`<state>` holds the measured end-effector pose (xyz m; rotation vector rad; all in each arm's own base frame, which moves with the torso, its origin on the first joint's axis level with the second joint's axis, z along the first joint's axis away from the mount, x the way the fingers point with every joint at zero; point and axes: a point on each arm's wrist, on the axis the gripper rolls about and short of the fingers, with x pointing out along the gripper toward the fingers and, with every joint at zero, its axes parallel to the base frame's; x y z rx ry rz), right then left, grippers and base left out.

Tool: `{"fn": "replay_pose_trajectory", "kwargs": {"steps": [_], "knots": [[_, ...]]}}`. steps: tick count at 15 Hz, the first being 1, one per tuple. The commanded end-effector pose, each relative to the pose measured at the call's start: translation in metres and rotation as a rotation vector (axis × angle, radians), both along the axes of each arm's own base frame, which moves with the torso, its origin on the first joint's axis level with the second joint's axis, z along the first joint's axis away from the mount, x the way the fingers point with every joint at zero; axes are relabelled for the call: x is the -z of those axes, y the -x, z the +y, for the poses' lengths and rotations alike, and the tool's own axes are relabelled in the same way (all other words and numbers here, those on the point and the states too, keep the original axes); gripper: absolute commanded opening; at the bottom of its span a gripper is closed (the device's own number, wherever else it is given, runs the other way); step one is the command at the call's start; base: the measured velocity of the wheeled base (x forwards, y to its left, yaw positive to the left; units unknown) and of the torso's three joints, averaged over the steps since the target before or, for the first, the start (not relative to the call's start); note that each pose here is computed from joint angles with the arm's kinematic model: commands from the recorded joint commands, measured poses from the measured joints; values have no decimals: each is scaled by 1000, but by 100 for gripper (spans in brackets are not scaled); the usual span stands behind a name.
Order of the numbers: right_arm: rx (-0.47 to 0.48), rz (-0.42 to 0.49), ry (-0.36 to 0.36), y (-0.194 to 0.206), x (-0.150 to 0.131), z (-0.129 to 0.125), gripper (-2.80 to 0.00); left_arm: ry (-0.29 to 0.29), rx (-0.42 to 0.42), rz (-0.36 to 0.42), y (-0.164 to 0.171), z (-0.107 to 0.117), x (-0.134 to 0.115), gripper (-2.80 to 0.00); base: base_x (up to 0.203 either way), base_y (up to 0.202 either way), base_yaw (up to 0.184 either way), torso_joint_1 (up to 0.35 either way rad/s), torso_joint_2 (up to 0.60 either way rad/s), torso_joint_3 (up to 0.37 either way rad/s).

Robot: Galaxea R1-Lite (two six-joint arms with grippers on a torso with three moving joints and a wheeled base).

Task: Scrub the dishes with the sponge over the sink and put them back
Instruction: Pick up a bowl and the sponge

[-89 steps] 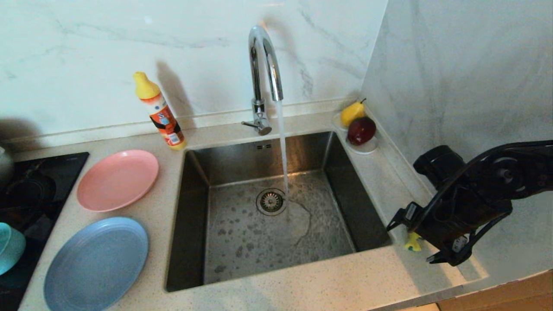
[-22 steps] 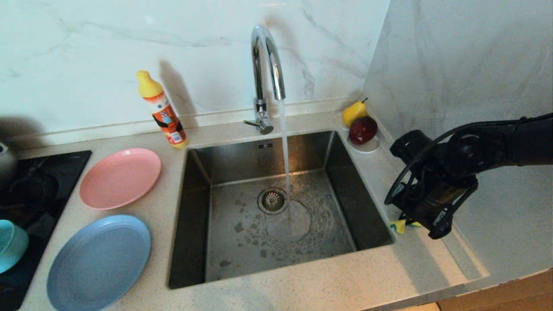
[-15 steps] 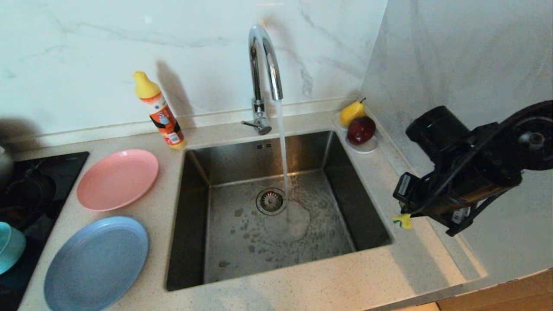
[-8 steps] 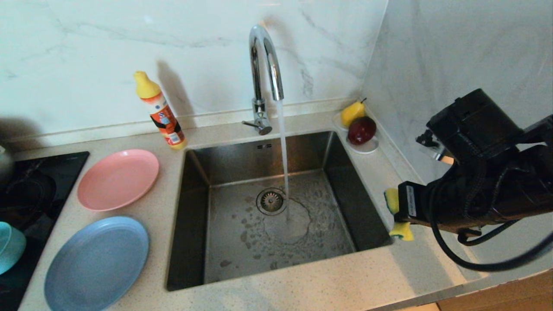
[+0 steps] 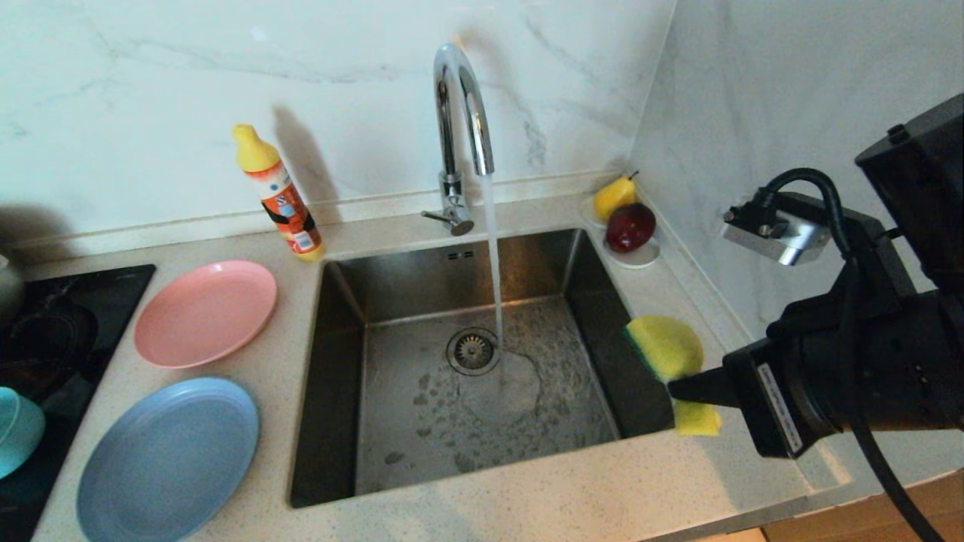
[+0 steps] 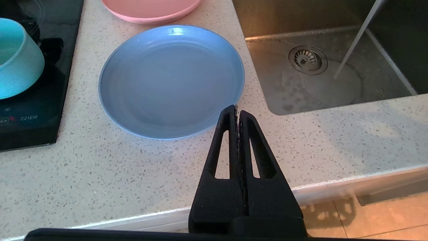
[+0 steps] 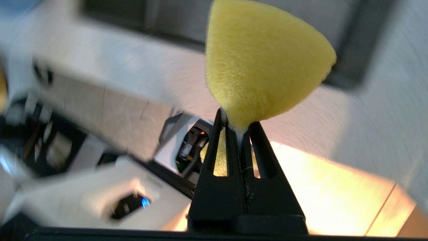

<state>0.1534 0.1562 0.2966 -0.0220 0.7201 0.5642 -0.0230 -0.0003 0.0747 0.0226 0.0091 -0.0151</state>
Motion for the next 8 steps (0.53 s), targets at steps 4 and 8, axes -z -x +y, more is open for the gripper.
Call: {"fn": "replay_pose_trajectory", "kwargs": {"steps": [4, 8], "knots": [[-273, -134, 107, 22, -7, 18, -280, 0, 0, 1, 0, 0, 0, -280, 0, 0, 0, 0, 0, 0], [-351, -156, 164, 16, 1, 35, -280, 0, 0, 1, 0, 0, 0, -280, 0, 0, 0, 0, 0, 0]]}}
